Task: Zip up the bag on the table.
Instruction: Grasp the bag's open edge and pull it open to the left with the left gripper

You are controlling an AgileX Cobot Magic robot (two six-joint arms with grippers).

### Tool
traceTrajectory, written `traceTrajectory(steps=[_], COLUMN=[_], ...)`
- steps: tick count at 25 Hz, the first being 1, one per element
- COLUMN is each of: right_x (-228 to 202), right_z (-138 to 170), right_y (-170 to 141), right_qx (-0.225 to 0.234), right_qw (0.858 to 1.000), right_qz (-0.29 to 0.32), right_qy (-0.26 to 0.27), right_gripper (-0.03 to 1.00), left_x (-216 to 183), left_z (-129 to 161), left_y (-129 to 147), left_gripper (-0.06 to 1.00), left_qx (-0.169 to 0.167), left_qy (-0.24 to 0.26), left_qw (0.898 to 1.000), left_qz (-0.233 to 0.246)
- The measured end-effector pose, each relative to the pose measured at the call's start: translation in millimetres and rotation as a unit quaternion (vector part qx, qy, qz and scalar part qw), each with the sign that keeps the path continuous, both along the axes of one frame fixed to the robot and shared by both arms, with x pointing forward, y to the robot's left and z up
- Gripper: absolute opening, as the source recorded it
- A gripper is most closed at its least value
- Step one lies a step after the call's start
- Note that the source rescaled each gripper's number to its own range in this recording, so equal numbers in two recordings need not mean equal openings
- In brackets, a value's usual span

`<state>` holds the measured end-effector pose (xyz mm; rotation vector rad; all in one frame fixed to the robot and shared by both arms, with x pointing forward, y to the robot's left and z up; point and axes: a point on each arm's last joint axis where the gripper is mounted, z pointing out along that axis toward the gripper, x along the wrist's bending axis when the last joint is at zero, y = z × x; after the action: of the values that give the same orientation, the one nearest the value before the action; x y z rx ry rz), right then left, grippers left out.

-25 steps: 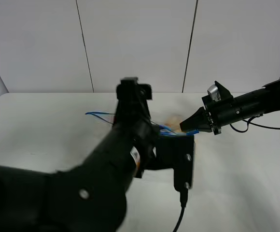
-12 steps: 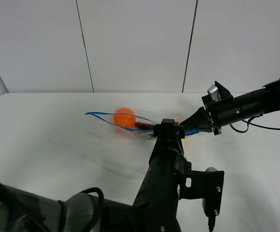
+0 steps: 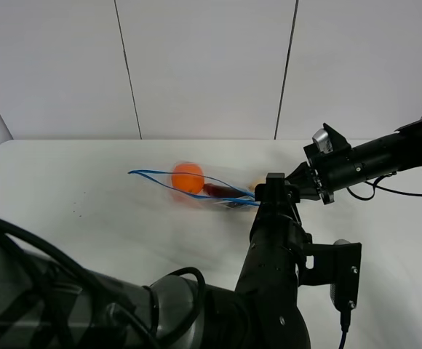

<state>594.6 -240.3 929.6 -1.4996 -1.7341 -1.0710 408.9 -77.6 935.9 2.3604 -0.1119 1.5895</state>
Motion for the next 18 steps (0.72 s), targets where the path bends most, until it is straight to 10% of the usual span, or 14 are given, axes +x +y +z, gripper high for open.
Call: traceTrajectory(steps=[10,18], right_x=[-2.4,-2.4], right_z=[0.0,0.0], right_y=[13.3,13.3], right_qx=[0.000,0.000], right_qw=[1.000,1.000], right_qz=[0.018,0.018], right_qy=[0.001,0.001], right_gripper=[0.00,0.00], left_x=[8.9,10.0], left_z=[-1.8,-13.2], left_y=[2.2,1.9], left_gripper=[0.79,0.47], left_qx=[0.000,0.015], left_qy=[0.005,0.007], left_qw=[1.000,1.000], left_qz=[0.008,0.009])
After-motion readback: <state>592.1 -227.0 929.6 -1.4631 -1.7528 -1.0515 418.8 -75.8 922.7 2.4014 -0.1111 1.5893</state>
